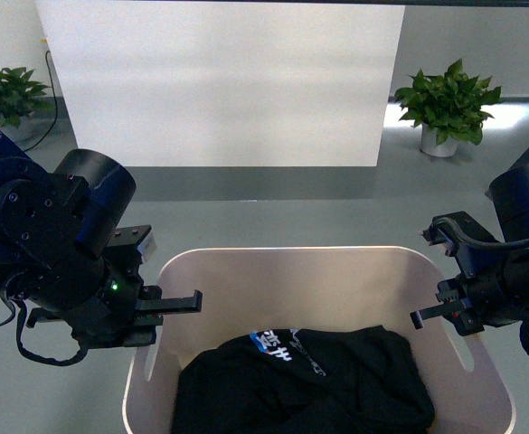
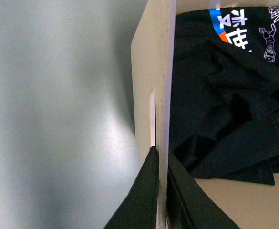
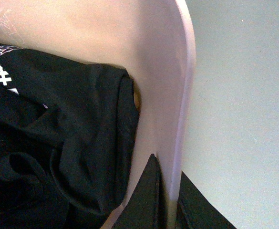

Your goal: Move hamper under clothes hanger

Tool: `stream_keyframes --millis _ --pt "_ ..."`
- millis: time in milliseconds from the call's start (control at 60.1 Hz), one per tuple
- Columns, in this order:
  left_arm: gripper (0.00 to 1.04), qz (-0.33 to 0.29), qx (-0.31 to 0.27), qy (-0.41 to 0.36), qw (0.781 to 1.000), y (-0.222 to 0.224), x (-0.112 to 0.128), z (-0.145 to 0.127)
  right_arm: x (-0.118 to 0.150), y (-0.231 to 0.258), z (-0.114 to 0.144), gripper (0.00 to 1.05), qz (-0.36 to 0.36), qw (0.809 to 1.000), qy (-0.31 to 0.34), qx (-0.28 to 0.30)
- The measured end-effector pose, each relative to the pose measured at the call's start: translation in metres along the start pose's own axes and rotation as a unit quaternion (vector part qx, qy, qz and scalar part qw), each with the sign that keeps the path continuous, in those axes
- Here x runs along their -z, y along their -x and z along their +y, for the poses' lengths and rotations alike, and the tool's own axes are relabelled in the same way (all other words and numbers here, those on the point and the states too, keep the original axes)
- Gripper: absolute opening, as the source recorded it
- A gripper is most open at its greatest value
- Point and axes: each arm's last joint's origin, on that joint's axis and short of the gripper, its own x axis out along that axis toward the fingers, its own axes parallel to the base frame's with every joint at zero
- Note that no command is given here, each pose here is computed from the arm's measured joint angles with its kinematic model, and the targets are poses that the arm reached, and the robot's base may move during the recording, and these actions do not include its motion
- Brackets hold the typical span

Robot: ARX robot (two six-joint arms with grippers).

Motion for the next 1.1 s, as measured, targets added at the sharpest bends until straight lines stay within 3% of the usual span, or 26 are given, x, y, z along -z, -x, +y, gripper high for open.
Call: stream_keyframes --millis 100,216,400,882,966,1099 --pt "0.04 -0.001 -0.003 0.000 1.000 0.000 0.000 0.000 0.000 0.000 0.001 0.03 0.000 1.000 0.001 -0.001" --pt "0.04 -0.040 -0.072 0.026 0.996 -0.001 -0.001 0.001 0.000 0.000 0.003 0.03 0.013 0.999 -0.044 -0.016" --pt "0.04 -0.042 -0.078 0.036 0.995 -0.001 -0.001 0.002 -0.002 -0.003 0.009 0.03 0.023 0.997 -0.078 -0.020" --pt "0.04 -0.009 -0.086 0.072 0.994 -0.032 -0.003 0.006 -0.012 -0.042 0.019 0.03 0.041 0.997 -0.060 -0.017" --pt "0.15 0.001 -0.087 0.081 0.993 -0.037 0.000 0.008 -0.008 -0.047 0.021 0.04 0.048 0.997 -0.058 -0.019" --pt "0.33 -0.004 -0.089 0.094 0.992 -0.036 -0.004 0.013 -0.007 -0.049 0.022 0.21 0.050 0.997 -0.056 -0.015"
